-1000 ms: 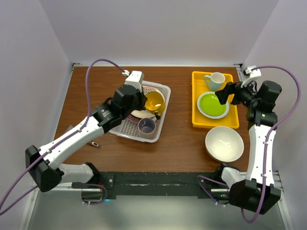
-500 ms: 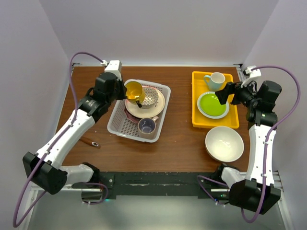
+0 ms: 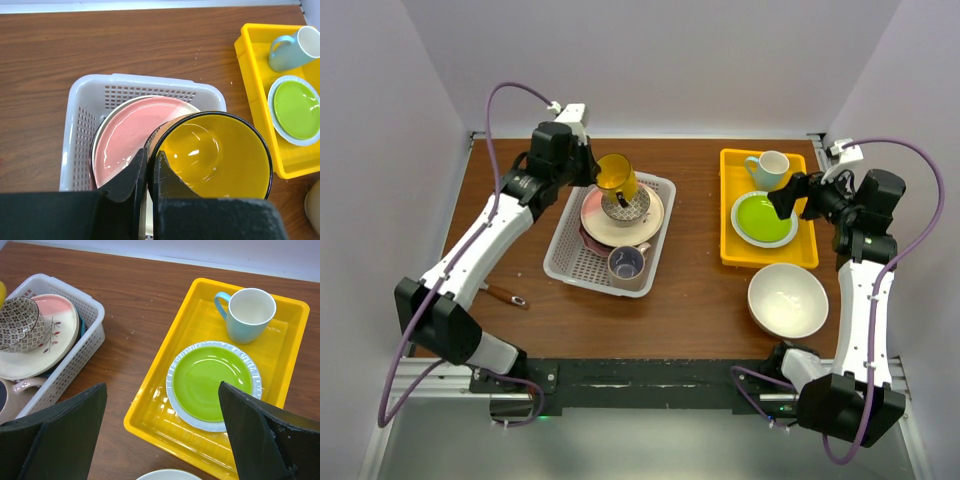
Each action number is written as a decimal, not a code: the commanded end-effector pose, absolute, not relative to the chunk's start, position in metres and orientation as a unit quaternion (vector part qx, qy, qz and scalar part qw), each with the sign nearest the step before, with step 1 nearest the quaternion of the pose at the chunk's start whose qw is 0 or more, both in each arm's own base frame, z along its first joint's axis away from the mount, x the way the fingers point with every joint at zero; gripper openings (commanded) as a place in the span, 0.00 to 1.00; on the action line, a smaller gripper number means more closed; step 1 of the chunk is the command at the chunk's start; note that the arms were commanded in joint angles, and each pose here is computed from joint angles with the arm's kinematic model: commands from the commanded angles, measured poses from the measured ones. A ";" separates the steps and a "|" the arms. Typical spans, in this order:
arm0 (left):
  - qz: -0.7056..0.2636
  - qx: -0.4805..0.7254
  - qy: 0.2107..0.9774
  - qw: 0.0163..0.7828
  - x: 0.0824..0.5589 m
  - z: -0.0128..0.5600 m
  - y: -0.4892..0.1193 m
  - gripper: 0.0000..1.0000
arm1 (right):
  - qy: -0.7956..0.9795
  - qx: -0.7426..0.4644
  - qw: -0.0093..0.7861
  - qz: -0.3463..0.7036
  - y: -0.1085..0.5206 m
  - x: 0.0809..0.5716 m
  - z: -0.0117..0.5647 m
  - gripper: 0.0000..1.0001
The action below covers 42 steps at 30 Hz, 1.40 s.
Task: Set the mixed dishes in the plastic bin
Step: Place the cup in the plastic bin.
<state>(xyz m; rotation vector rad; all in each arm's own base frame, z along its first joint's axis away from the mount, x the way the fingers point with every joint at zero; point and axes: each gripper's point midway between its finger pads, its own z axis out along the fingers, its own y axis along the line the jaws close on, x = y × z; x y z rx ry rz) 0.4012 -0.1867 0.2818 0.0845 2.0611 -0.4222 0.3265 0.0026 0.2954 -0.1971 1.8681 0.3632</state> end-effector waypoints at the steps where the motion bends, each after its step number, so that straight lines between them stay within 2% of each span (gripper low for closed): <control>1: -0.215 0.052 0.814 0.537 0.415 0.327 -0.204 0.00 | 0.792 -0.096 0.582 0.157 0.004 0.326 0.299 0.97; 28: -0.188 0.070 0.857 0.475 0.430 0.269 -0.211 0.00 | 0.789 -0.098 0.585 0.158 0.005 0.325 0.301 0.97; 31: -0.186 0.071 0.859 0.472 0.430 0.267 -0.212 0.05 | 0.789 -0.100 0.584 0.160 0.006 0.325 0.301 0.97; 34: -0.185 0.069 0.859 0.472 0.430 0.268 -0.211 0.18 | 0.789 -0.099 0.586 0.159 0.005 0.325 0.301 0.97; 39: -0.184 0.069 0.857 0.477 0.429 0.273 -0.210 0.28 | 0.789 -0.100 0.585 0.160 0.006 0.325 0.301 0.97; 42: -0.185 0.067 0.854 0.481 0.428 0.278 -0.209 0.39 | 0.789 -0.100 0.585 0.159 0.006 0.325 0.301 0.97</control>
